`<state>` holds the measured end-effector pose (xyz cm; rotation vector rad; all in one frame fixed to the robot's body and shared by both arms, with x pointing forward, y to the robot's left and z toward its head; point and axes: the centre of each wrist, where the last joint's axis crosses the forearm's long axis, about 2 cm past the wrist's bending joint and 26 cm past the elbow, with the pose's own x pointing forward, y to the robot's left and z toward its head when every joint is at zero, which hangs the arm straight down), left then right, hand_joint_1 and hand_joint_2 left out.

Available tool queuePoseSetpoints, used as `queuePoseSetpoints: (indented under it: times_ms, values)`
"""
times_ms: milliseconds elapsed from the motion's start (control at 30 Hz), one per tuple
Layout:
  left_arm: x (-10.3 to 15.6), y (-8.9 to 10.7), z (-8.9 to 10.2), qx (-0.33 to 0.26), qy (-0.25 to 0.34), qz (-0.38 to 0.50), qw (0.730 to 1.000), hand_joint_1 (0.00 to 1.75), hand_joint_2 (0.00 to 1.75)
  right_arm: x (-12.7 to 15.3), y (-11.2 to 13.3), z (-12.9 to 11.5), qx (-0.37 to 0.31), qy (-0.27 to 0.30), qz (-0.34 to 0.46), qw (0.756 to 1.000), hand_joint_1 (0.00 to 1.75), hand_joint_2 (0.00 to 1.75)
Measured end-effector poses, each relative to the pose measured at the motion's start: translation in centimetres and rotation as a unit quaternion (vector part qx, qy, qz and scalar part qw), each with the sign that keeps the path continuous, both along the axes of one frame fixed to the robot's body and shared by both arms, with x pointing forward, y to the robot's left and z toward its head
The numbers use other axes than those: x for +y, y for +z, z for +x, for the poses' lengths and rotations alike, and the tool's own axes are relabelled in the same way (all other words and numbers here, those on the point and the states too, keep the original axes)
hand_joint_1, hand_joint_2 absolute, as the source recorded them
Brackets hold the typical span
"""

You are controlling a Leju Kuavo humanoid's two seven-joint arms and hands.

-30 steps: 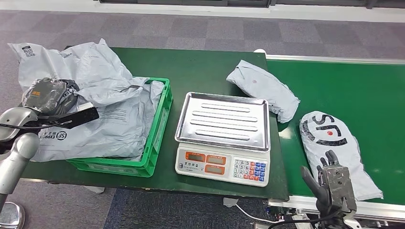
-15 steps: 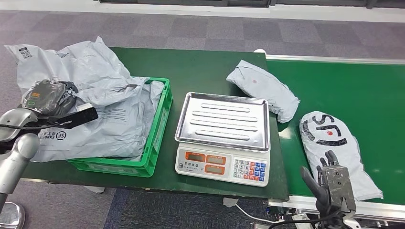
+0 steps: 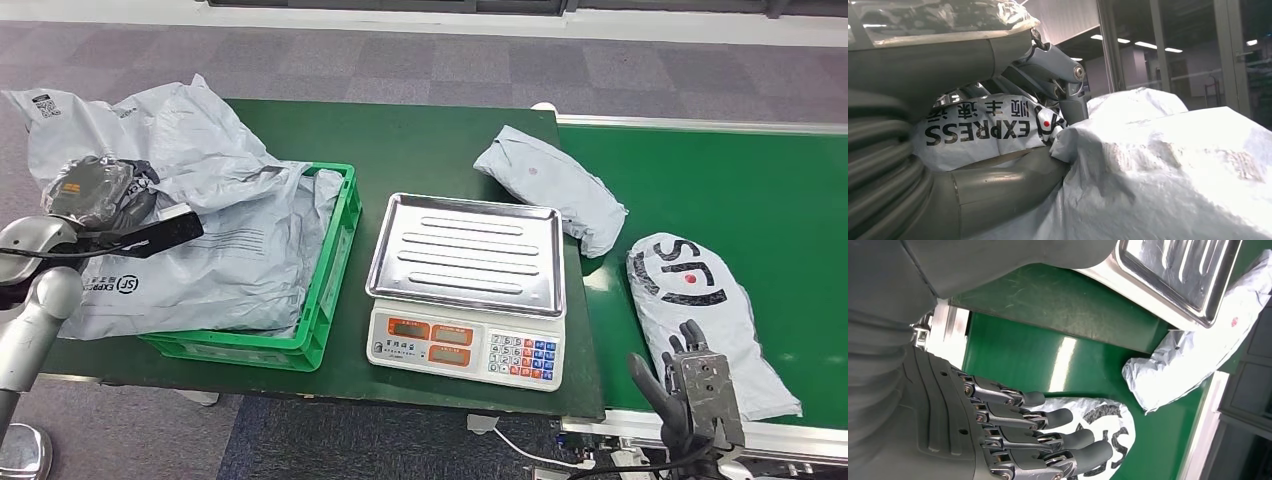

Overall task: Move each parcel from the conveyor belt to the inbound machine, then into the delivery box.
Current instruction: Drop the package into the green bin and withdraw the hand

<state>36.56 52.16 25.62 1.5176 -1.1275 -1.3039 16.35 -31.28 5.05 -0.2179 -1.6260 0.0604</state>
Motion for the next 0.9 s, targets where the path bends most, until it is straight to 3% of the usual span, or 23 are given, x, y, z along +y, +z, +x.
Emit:
queuePoseSetpoints:
  times_ms: [333,633,900]
  values:
    - [0.0,-0.7,0.0,0.011,-0.004,-0.017,1.000,1.75,1.75,-0.1,-0.1,-0.3,0.002,-0.002,0.000,1.000,0.00,1.75]
    - [-0.3,-3.5,-1.0,0.040,-0.016,-0.049,0.998,1.75,1.75,-0.5,-0.2,-1.0,0.007,-0.007,0.002,1.000,0.00,1.75]
    - [-0.5,-4.4,-1.4,0.052,-0.022,-0.061,0.997,1.75,1.75,-0.5,-0.1,-1.1,0.006,-0.008,0.003,1.000,0.00,1.75]
